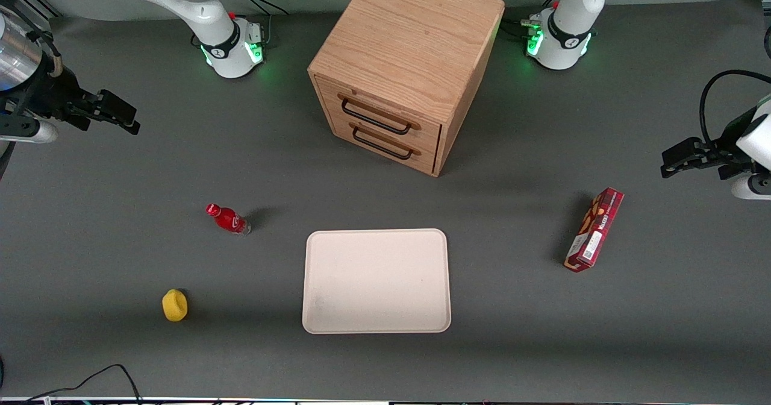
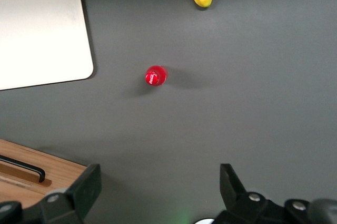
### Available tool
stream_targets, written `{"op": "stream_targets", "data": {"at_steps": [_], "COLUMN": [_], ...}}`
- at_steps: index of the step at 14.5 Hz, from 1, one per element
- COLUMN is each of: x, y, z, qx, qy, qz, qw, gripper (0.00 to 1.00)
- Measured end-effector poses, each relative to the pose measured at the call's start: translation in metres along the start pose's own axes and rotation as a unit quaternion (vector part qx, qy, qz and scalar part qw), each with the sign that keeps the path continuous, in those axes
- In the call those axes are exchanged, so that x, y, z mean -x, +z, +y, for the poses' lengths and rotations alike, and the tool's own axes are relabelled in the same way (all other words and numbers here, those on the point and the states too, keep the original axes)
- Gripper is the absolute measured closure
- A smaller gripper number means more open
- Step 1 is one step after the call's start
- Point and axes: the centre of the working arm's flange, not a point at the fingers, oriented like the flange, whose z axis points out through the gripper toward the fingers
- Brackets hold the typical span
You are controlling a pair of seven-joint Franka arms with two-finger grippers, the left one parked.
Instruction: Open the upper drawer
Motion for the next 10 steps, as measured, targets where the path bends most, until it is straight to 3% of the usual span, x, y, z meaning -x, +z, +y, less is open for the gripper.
{"op": "stream_targets", "data": {"at_steps": [4, 7, 10], "x": [0.001, 0.0, 0.019], "y": [-0.002, -0.013, -0.024], "z": [0.001, 0.001, -0.036], "qx": [0.0, -0.003, -0.025], "qy": [0.002, 0.006, -0.03], "qz": [-0.001, 0.009, -0.012], "qw": [1.0, 0.9999, 0.9992], "gripper": [0.0, 0.0, 0.0]}}
